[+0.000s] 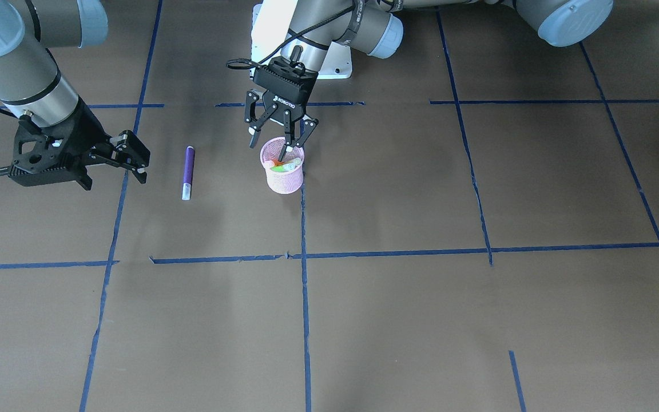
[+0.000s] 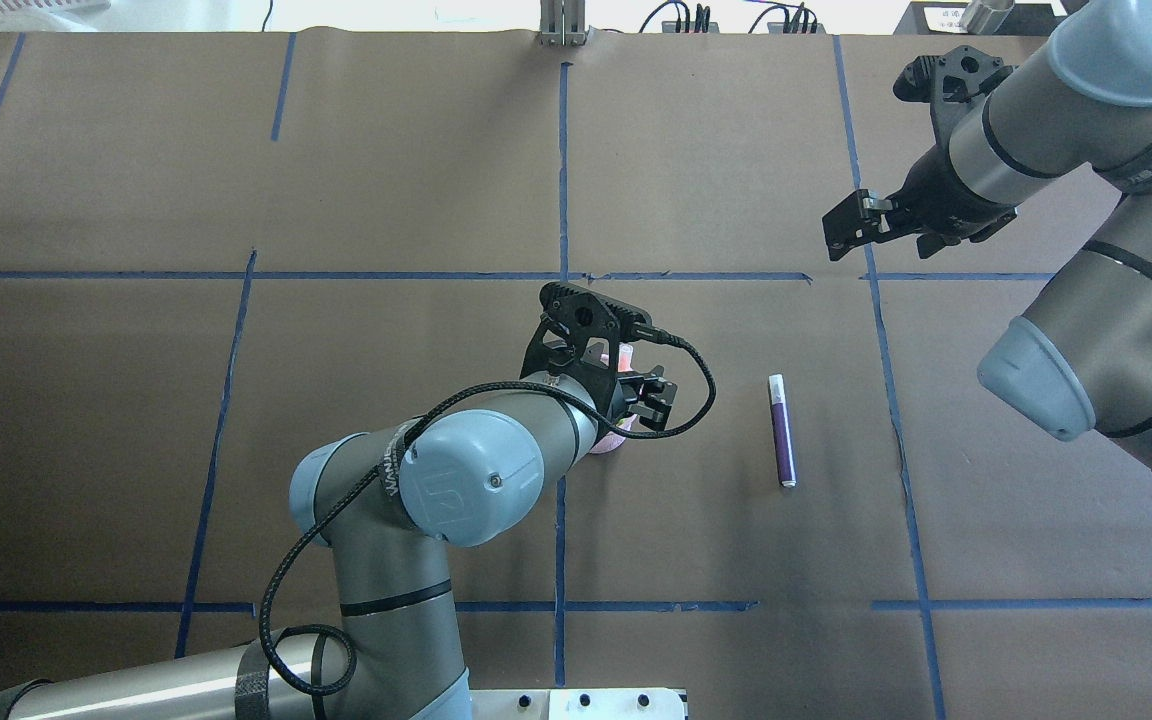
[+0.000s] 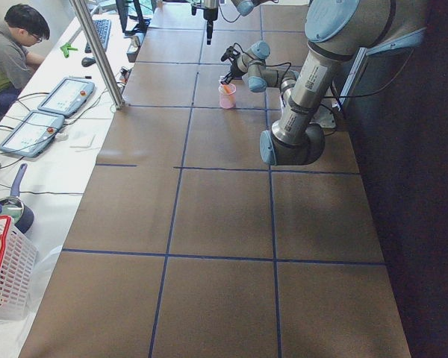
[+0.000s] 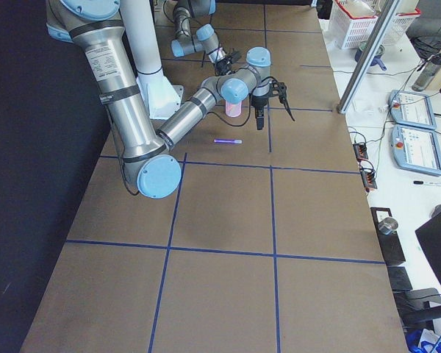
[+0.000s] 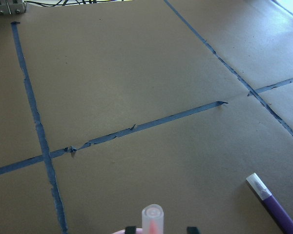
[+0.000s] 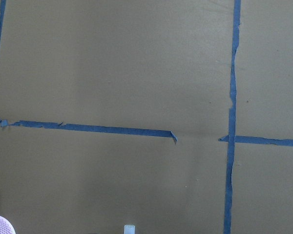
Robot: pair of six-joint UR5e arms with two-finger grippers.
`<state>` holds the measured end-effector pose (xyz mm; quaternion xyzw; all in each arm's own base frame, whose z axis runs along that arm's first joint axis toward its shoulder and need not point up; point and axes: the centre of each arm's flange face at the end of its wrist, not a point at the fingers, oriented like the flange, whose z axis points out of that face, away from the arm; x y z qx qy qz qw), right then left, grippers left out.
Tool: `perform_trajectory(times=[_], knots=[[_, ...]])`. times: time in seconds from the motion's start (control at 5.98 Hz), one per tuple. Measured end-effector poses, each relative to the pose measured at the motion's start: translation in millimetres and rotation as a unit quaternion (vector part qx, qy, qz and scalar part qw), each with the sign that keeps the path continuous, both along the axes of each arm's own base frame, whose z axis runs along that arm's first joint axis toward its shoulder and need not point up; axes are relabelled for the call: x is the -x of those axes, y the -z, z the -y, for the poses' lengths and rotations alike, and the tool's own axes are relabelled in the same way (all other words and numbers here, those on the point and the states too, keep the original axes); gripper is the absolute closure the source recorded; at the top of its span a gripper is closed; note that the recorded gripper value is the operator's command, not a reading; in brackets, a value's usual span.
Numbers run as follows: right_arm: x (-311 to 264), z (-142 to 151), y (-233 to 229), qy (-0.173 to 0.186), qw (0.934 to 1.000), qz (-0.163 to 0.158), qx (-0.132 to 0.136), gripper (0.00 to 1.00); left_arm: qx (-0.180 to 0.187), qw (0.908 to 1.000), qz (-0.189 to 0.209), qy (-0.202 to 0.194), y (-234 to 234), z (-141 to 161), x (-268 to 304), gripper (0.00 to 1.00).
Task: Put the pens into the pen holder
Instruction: 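Move the orange marker over the pen cup and lower it in, then raise the left gripper away while right gripper moves over purple marker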
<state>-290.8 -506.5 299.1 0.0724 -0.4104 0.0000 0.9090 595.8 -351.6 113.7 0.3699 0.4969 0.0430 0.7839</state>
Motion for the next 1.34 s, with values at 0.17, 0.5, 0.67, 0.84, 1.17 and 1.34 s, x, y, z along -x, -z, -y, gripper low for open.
perform_trajectory(times=[0.17,0.5,0.67,0.84,1.17,1.34], knots=[[0.0,0.3,-0.4,0.0,1.0,0.0,0.0,0.0,0.003,0.9999,-0.004,-0.01,5.3,1.5,7.8,0.0],[0.5,0.0,-1.3,0.001,1.0,-0.001,0.001,0.0,0.04,0.9975,0.028,-0.051,7.8,28.2,43.4,0.0],[1.5,-0.7,-2.0,0.002,1.0,-0.001,0.001,0.0,0.069,0.9937,0.058,-0.066,8.0,40.1,66.3,0.0],[4.0,-2.1,-2.0,0.001,1.0,-0.001,0.005,0.0,0.105,0.987,0.089,-0.082,1.9,48.8,88.1,0.0],[15.3,-7.7,-0.7,-0.001,0.9999,0.0,0.017,0.0,0.192,0.965,0.135,-0.116,-47.6,71.3,132.7,0.0],[27.0,-13.7,-1.2,0.0,0.9997,0.001,0.026,0.0,0.231,0.9541,0.14,-0.131,-73.1,84.7,157.2,0.0]])
